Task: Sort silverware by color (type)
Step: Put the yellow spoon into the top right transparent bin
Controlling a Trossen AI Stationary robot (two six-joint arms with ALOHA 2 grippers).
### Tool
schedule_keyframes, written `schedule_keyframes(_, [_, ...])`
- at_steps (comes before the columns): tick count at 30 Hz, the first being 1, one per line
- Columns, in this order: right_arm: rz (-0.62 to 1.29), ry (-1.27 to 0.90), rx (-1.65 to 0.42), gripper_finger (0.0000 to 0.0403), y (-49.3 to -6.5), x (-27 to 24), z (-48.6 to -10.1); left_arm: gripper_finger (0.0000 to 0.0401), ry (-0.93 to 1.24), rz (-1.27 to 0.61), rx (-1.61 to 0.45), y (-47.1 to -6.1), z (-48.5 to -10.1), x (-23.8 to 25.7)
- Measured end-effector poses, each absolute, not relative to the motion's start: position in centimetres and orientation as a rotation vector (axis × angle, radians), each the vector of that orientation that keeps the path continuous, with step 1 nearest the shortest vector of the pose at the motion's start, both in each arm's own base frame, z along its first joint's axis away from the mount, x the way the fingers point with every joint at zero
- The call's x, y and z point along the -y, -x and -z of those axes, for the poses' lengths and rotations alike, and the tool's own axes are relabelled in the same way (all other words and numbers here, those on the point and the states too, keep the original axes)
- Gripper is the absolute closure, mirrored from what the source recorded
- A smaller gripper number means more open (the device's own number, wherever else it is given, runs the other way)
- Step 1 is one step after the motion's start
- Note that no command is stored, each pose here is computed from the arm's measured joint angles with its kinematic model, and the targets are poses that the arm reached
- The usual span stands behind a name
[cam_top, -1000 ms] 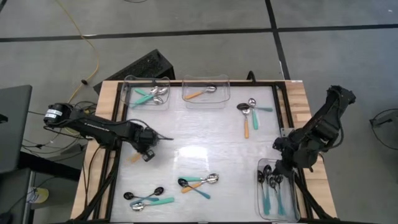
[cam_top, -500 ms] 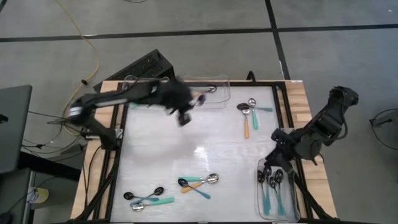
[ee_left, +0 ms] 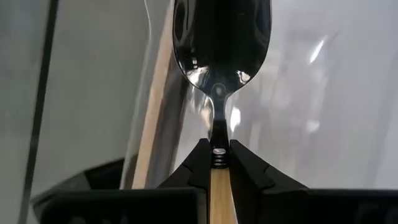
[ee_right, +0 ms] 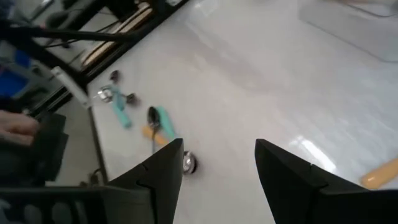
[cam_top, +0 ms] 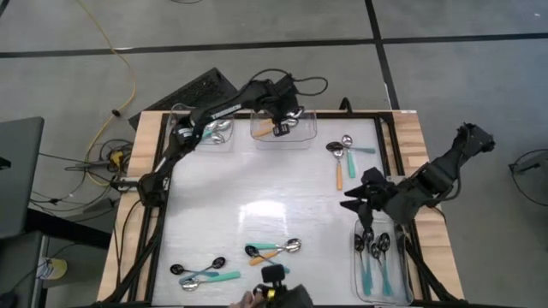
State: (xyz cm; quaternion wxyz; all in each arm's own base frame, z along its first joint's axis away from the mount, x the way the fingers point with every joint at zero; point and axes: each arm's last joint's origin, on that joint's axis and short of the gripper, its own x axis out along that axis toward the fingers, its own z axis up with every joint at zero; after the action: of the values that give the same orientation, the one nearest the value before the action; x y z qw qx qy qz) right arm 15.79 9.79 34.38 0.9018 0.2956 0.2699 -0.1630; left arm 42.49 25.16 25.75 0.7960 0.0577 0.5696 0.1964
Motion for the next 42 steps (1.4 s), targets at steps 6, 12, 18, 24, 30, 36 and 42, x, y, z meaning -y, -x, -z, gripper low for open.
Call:
schedule_keyframes(6, [0.388,-0.595,-0.558,0.0182,-16.6,-9.1,-34.1,0.0376,-0.109,-0.427,-1.305,-43.0,-22.5,-25.8])
schedule_keyframes(12, [0.444,-0.579,-0.562,0.0182,-17.0,-8.1,-33.9,0.0290,-0.124,-0.414,-1.302,-43.5,-22.3,-25.4])
schedule_keyframes(18, [0.536,-0.583,-0.600,0.0182,-17.3,-6.4,-33.6,0.0207,-0.137,-0.507,-1.346,-42.9,-23.9,-24.7])
schedule_keyframes(24, [0.660,-0.606,-0.758,0.0195,-19.2,-2.7,-32.1,0.0188,-0.044,-0.556,-1.277,-39.5,-31.1,-22.4])
schedule_keyframes(30, [0.832,-0.684,-0.953,0.0214,-21.1,4.2,-28.5,0.0197,0.073,-0.554,-1.100,-34.2,-38.8,-18.9])
schedule_keyframes(36, [0.894,-0.781,-1.112,0.0233,-21.5,9.5,-22.7,0.0203,0.100,-0.541,-0.949,-29.1,-41.9,-13.3])
schedule_keyframes(42, [0.932,-0.814,-1.177,0.0240,-22.1,10.9,-19.5,0.0203,0.115,-0.478,-0.718,-26.3,-40.2,-8.4])
